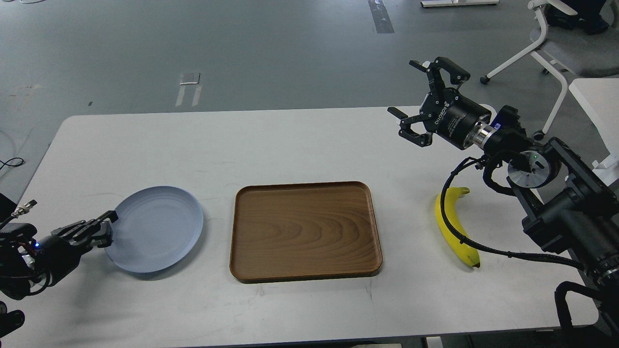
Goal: Place banana on plate with both arms
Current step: 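Lift the blue plate with the left gripper and set it on the wooden tray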
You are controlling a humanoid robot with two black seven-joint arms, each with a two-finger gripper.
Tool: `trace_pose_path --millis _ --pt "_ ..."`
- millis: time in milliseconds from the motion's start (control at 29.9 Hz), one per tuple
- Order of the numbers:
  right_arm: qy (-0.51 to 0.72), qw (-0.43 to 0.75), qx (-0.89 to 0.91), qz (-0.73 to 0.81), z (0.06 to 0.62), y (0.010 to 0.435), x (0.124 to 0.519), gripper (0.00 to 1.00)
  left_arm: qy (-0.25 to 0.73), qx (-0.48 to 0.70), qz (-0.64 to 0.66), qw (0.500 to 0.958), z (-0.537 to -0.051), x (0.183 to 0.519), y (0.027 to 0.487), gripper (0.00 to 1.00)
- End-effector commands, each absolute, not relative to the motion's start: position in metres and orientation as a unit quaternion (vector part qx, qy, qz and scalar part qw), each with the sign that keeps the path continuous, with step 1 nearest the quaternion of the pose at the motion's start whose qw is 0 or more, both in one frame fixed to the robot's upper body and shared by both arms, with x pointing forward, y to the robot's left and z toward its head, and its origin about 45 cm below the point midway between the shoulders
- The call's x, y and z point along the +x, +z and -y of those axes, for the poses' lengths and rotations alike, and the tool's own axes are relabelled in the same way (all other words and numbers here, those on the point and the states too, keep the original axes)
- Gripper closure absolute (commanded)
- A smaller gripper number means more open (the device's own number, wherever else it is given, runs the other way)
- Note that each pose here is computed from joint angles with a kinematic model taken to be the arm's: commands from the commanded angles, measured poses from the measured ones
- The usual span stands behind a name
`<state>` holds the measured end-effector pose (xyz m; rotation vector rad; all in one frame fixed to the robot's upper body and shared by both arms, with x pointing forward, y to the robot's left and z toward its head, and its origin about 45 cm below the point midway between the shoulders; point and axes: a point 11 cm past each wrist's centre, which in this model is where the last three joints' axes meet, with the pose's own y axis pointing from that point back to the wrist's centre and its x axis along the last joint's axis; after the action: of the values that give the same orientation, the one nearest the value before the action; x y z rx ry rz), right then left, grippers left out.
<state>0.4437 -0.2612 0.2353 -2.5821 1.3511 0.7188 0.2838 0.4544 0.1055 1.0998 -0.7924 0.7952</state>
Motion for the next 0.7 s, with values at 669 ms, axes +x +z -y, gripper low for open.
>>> trace_pose_path --millis 669 --pt "0.227 0.093 -0.850 -0.467 0.281 0.251 0.449 0.00 0.181 0.291 0.443 0.828 -0.201 0.378 0.161 1.00"
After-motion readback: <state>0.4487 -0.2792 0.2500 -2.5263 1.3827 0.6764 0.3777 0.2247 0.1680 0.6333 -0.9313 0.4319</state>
